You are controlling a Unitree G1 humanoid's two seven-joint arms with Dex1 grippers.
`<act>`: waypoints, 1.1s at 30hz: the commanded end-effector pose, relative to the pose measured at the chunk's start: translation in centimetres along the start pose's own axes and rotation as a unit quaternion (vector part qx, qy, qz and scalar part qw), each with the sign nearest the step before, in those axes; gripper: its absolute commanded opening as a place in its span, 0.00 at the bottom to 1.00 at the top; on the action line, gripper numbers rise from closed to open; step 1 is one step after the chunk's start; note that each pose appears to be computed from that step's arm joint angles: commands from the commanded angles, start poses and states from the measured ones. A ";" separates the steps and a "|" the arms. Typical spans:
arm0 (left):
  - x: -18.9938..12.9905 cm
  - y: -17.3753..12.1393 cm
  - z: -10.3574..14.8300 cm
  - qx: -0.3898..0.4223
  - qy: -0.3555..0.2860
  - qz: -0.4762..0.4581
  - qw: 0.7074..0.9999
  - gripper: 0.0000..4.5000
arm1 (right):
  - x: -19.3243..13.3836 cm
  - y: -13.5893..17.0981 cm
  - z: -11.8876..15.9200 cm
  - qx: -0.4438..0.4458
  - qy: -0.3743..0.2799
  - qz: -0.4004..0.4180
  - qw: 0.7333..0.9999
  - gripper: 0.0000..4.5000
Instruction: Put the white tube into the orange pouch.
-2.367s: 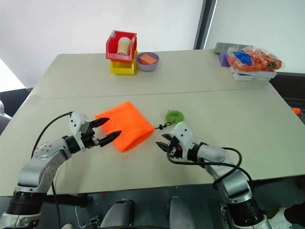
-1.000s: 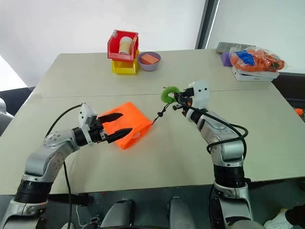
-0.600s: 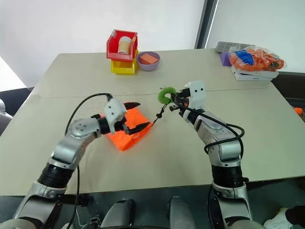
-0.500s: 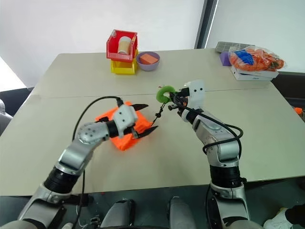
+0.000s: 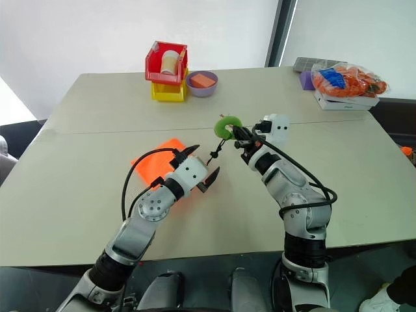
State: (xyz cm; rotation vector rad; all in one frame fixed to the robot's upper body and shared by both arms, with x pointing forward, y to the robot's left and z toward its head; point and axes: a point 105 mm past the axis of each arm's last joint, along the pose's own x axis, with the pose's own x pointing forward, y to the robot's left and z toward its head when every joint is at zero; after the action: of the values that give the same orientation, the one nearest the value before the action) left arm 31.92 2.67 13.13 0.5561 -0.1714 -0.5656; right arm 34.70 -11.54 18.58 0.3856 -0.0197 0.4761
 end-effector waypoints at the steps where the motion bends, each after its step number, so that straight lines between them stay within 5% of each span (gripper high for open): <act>1: 0.4 0.4 1.3 0.012 -0.027 0.024 0.999 1.00 | -0.1 1.1 1.9 -0.002 -0.033 0.019 0.999 0.01; 8: 1.1 0.5 1.7 0.011 -0.045 0.038 0.998 1.00 | -0.1 1.3 1.9 0.000 -0.029 0.021 0.999 0.01; 12: 1.5 0.4 2.1 0.003 -0.056 0.041 0.998 0.70 | -0.1 1.5 1.7 -0.001 -0.024 0.024 0.999 0.00; 33: 1.9 -0.3 2.0 -0.031 -0.051 0.031 0.998 0.70 | 0.1 1.8 1.3 -0.004 -0.016 0.032 0.999 0.00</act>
State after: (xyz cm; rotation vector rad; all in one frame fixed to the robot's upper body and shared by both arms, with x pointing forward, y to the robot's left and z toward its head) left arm 32.71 0.52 13.71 0.4839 -0.2377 -0.5461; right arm 34.51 -10.88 18.72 0.3942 -0.0016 0.4980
